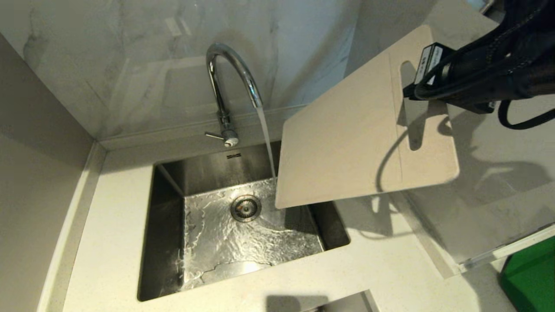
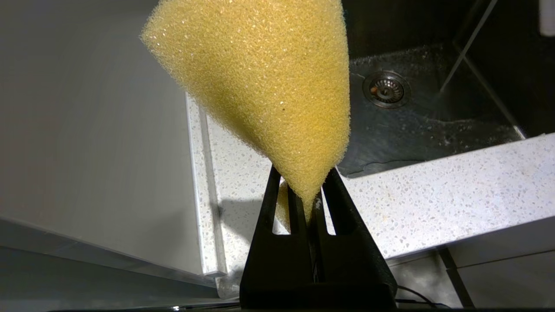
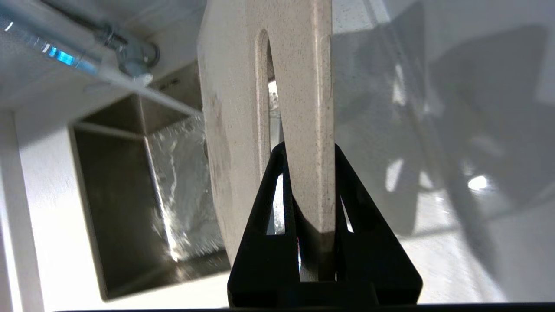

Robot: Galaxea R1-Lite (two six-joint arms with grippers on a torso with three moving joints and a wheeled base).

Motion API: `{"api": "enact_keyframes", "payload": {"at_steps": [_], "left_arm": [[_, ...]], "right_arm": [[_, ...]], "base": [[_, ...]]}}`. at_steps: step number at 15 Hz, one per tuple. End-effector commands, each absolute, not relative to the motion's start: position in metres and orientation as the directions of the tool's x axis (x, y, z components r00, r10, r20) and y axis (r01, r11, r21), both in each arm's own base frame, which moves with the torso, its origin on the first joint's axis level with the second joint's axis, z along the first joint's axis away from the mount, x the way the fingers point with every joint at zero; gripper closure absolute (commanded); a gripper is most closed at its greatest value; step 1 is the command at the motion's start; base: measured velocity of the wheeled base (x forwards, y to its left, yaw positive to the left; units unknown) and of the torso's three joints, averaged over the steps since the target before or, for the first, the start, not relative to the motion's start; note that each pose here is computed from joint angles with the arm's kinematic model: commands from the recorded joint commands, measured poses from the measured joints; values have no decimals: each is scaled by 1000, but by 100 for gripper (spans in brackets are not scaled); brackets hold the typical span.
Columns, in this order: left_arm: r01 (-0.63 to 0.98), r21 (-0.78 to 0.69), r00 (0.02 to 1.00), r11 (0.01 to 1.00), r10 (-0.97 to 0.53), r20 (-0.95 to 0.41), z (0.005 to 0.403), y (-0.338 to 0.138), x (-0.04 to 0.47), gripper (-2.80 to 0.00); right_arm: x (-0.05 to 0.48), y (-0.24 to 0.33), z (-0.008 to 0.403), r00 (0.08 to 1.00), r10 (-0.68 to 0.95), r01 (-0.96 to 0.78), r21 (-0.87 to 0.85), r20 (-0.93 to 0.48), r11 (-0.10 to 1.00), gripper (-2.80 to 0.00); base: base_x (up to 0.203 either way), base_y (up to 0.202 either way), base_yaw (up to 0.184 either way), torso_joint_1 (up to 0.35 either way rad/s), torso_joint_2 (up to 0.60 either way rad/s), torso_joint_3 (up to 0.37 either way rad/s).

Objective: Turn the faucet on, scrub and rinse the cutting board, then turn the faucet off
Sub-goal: Scrub the cutting board underwater

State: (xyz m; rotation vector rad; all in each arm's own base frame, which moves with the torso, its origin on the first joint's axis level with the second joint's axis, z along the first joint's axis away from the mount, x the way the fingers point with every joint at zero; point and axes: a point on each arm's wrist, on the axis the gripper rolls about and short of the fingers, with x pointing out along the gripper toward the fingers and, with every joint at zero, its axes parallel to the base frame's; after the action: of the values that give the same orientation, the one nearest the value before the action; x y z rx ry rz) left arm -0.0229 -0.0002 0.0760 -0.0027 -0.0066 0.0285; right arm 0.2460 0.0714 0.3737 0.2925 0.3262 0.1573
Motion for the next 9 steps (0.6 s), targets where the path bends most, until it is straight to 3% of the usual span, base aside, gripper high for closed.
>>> {"api": "enact_keyframes", "payload": {"at_steps": [1, 5, 9], "left_arm": [[-28, -3, 1000, 1000, 28, 9, 76, 0, -23, 0], [-29, -3, 1000, 1000, 29, 9, 76, 0, -23, 0], [-29, -2, 1000, 1000, 29, 8, 75, 0, -23, 0]], "right_arm": [[291, 85, 346, 919, 183, -61, 330, -351, 942, 0], [339, 108, 320, 907, 182, 13, 457, -379, 889, 0], [370, 146, 284, 878, 236, -10, 476, -417, 879, 0]], "base": [[0, 0, 0, 0, 0, 0], [0, 0, 0, 0, 0, 0], [0, 0, 0, 0, 0, 0]]}}
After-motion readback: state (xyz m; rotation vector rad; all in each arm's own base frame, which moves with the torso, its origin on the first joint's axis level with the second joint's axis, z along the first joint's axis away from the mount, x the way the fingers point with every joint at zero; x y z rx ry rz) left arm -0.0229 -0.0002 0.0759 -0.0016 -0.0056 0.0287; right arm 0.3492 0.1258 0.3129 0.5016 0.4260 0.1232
